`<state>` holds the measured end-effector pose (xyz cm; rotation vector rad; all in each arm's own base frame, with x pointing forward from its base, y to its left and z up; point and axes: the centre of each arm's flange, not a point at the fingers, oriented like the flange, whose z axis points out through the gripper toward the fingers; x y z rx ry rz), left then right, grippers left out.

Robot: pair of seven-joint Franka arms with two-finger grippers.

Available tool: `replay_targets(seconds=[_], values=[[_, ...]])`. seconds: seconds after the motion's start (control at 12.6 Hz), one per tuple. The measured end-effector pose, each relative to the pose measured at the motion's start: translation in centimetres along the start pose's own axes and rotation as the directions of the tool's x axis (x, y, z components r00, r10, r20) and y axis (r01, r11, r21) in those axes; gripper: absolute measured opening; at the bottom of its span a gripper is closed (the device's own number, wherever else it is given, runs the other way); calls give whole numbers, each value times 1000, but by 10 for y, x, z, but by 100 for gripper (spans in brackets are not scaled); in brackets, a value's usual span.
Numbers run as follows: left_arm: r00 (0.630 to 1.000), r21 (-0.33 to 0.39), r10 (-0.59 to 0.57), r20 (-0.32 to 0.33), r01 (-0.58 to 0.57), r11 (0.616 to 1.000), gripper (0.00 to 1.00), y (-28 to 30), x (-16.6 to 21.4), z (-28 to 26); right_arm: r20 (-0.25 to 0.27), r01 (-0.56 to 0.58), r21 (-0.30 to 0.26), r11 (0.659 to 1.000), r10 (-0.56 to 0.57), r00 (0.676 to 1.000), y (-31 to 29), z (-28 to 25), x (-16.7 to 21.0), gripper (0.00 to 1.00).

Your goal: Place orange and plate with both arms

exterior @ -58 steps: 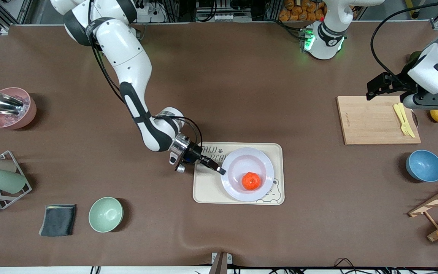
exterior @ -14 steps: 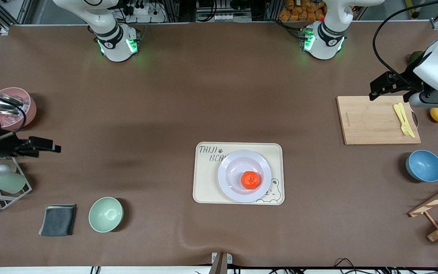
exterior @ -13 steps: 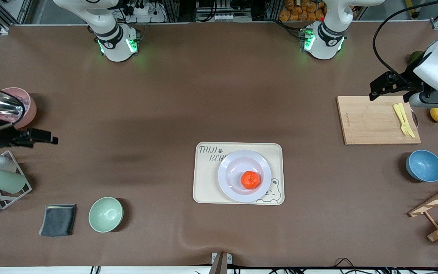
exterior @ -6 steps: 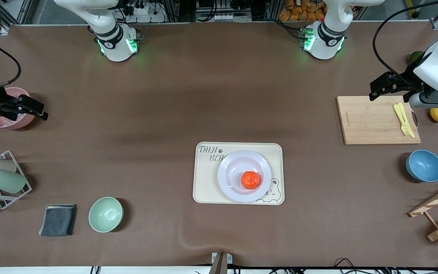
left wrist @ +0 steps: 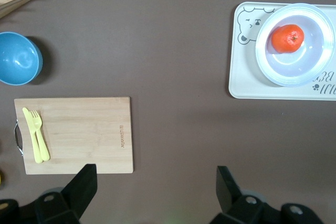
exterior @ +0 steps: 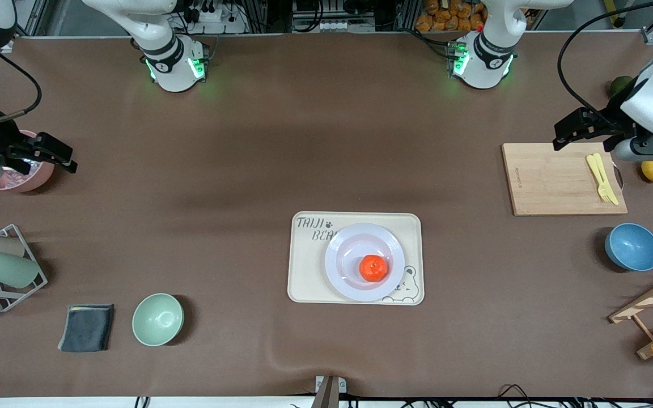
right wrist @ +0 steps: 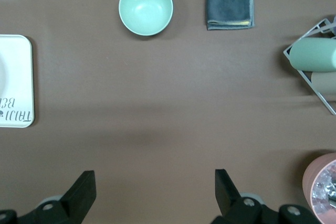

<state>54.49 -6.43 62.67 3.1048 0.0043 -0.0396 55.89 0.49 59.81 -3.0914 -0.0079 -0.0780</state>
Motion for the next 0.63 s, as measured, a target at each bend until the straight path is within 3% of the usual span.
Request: replay_targets(seconds=[0.32,0.63], values=[[1000,57,4,-6,-4,998,100,-4,0,-1,-12,-18,-1,1000,18,1000,9,-4,1,100],[1000,61,20,-6,-19,998,100,-4,0,-1,-11,-19,-1,1000,19,1000,9,-3,2,100]])
